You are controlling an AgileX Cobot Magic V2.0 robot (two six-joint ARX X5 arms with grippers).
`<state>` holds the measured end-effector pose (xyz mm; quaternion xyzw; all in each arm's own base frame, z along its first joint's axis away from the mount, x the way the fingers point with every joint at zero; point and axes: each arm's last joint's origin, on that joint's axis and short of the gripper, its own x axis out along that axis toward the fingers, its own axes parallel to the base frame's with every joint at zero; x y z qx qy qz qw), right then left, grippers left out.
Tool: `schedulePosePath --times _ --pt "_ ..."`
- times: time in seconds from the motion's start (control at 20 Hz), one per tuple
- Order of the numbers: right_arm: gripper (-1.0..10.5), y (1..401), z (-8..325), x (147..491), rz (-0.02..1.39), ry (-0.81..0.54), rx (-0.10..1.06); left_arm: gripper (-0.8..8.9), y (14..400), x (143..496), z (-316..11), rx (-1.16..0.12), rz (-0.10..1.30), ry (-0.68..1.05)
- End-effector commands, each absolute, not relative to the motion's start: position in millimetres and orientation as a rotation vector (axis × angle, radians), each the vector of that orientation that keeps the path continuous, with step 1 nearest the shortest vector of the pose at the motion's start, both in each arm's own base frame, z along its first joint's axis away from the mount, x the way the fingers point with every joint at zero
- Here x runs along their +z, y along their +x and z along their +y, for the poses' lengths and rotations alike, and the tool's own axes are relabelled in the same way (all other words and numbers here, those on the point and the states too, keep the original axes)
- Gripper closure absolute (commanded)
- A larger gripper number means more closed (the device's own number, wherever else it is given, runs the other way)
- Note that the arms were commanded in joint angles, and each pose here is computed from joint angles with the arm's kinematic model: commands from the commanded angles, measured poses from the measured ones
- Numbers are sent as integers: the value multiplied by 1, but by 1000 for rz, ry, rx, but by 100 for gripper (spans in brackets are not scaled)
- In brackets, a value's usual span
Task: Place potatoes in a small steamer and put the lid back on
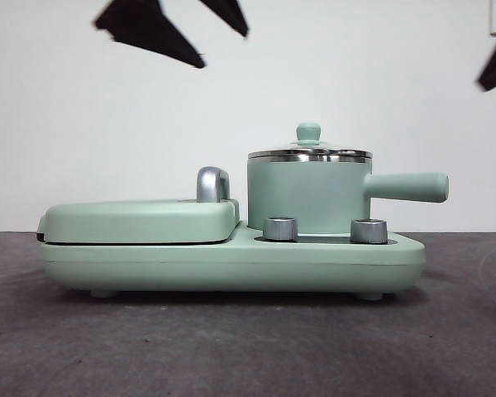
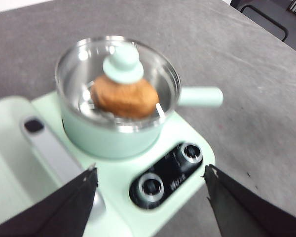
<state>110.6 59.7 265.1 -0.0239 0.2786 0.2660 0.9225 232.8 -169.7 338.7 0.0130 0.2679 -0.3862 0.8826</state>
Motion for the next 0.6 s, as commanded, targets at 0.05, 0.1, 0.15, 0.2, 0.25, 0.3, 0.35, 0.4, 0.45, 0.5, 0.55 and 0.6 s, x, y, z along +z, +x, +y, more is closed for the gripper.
schedulePosePath --times 0.05,0.1,0.15,0.2,0.25,0.3,0.35,0.4,0.45,0.5,0.55,0.6 --pt "607 125 70 265 557 -47 599 474 209 320 -155 -801 566 -25" --pt "607 132 74 264 553 -41 616 474 197 313 -147 -795 567 -46" --pt "607 138 77 262 550 -38 631 474 187 305 -139 -780 576 -64" --pt "607 143 81 261 550 -34 646 474 177 300 -133 -772 581 -76" --pt "607 147 85 259 548 -28 666 475 169 296 -126 -768 577 -90" --pt "607 150 88 258 548 -24 676 475 161 294 -121 -767 566 -93" --pt "607 152 90 257 548 -24 683 475 157 293 -118 -763 556 -94" --pt "607 154 93 257 547 -25 689 476 155 293 -116 -756 549 -93" --pt "608 155 95 256 547 -23 697 476 152 293 -114 -748 544 -92" --pt "608 156 97 255 546 -25 702 477 150 292 -113 -744 550 -89" --pt "608 156 98 255 548 -26 705 477 149 292 -112 -741 551 -82" --pt "608 156 98 254 549 -28 705 477 149 292 -111 -739 560 -79"
